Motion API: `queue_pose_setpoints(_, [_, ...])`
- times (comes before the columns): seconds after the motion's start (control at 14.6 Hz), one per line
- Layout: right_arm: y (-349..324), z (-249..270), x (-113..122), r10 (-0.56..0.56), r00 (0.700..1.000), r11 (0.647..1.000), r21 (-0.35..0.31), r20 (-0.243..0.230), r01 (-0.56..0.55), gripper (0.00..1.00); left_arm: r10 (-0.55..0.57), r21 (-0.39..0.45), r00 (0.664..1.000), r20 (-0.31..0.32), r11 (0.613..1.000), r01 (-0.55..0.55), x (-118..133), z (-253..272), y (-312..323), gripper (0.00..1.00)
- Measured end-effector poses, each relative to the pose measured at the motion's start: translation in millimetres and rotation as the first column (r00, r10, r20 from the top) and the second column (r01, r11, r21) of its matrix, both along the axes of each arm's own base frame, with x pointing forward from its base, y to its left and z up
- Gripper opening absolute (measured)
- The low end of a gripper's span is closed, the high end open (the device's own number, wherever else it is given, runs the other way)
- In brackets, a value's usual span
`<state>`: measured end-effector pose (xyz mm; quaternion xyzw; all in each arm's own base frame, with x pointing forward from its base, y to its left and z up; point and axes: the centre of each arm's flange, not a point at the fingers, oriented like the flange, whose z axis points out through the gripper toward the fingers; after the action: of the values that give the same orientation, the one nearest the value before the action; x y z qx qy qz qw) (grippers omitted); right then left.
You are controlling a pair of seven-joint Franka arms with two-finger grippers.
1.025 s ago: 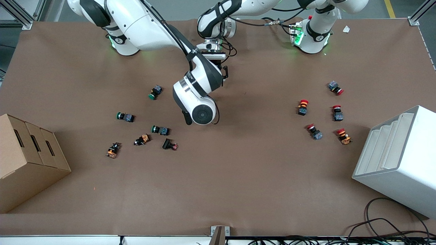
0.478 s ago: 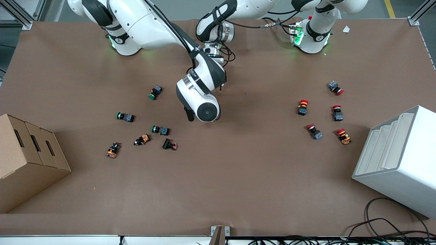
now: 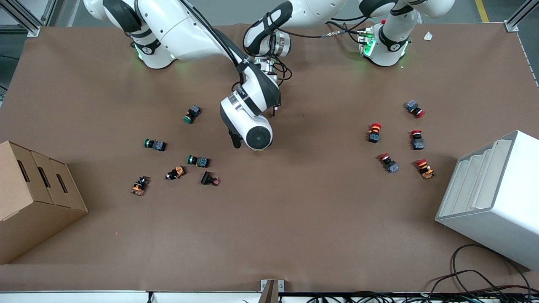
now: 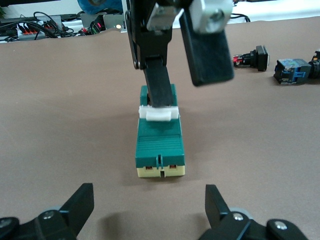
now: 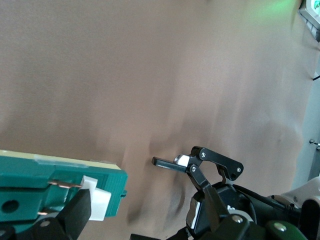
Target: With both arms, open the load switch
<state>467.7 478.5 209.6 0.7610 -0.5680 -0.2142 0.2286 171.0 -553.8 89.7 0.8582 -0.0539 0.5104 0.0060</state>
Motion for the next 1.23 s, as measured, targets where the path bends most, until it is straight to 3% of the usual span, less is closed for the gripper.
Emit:
queue_pose_setpoints(0.68, [-4,1,3,0.008,1.0,1.0,-0.001,0.003,-0.008,1.0,0.005,-0.007,1.0,0.005,1.0,-0.005,3,3,-3,0.99])
queue_pose_setpoints(0.96, [-63,41,61,0.142,0.989,0.986,0.081,0.039,-0.145,1.0,0.008,-0.01,1.0,0.008,1.0,-0.008,5,4,-4,0.99])
queue_pose_setpoints(1.23, [-155,99,122,0.36,0.923,0.916,0.137,0.134,-0.377,1.0,0.067,-0.01,0.998,-0.02,0.998,-0.067,6,18,-13,0.99])
